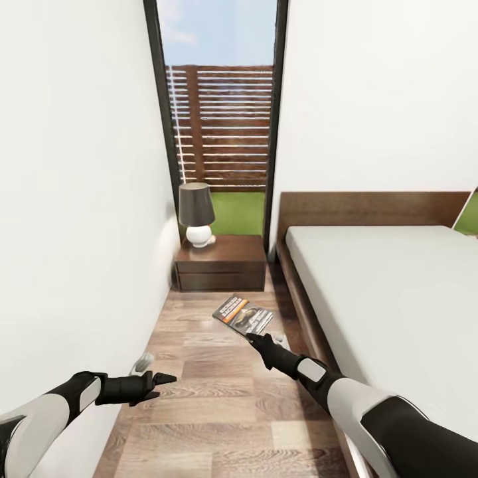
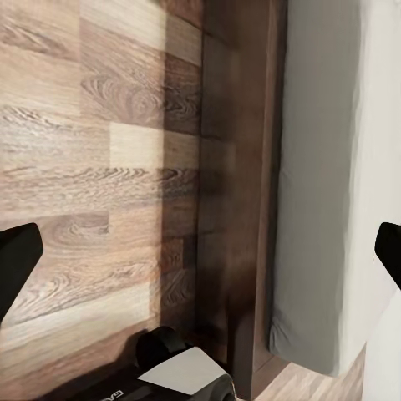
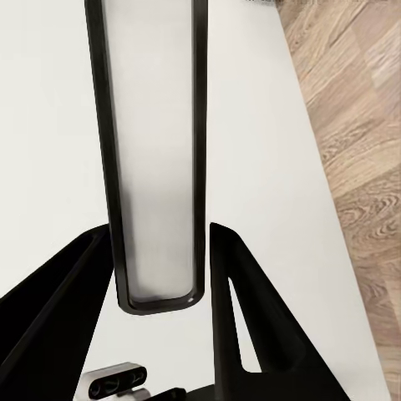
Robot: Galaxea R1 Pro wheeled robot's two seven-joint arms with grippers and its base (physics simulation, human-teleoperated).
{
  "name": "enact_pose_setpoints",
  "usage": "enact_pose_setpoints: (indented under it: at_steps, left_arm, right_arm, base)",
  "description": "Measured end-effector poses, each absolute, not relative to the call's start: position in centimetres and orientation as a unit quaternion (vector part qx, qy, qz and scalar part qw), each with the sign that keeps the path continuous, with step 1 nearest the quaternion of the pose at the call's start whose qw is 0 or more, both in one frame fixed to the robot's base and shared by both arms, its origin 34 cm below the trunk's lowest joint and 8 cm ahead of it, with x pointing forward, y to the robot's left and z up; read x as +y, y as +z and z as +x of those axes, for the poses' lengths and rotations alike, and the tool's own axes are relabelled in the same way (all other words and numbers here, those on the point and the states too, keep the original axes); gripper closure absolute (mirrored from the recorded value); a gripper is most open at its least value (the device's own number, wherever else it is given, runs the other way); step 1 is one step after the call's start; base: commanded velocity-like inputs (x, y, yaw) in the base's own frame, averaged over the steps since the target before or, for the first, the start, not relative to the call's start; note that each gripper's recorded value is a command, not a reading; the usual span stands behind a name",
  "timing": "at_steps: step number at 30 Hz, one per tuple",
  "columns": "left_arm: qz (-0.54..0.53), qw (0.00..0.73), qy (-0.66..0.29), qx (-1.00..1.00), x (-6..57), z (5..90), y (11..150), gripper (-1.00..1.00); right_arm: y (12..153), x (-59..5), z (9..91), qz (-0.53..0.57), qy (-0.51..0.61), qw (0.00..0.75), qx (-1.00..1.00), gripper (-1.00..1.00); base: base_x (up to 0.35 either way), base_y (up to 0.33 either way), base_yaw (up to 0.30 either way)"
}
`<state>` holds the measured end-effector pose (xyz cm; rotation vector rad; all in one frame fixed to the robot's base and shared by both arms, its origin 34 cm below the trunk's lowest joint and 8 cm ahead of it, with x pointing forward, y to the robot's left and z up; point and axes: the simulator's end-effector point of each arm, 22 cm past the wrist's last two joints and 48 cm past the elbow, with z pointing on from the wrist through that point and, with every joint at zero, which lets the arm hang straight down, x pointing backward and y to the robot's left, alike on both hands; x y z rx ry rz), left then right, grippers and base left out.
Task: In the bedroom, move the book from the bed onto either nightstand, and place the two sandals side by side next to the bed.
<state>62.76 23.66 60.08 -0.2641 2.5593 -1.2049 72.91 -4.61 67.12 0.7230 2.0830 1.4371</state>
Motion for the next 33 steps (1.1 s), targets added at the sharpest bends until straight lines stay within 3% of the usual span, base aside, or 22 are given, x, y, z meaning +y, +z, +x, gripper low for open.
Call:
enact_pose_setpoints:
  at_steps: [33]
  left_arm:
    - [-0.092,0.15,-0.421,0.89,23.62,62.76,60.13,-1.0]
  right_arm:
    - [67.12,-4.49,72.85,0.263,0.529,0.251,0.767,1.0]
  base:
    - [0.164,0.0,0.0]
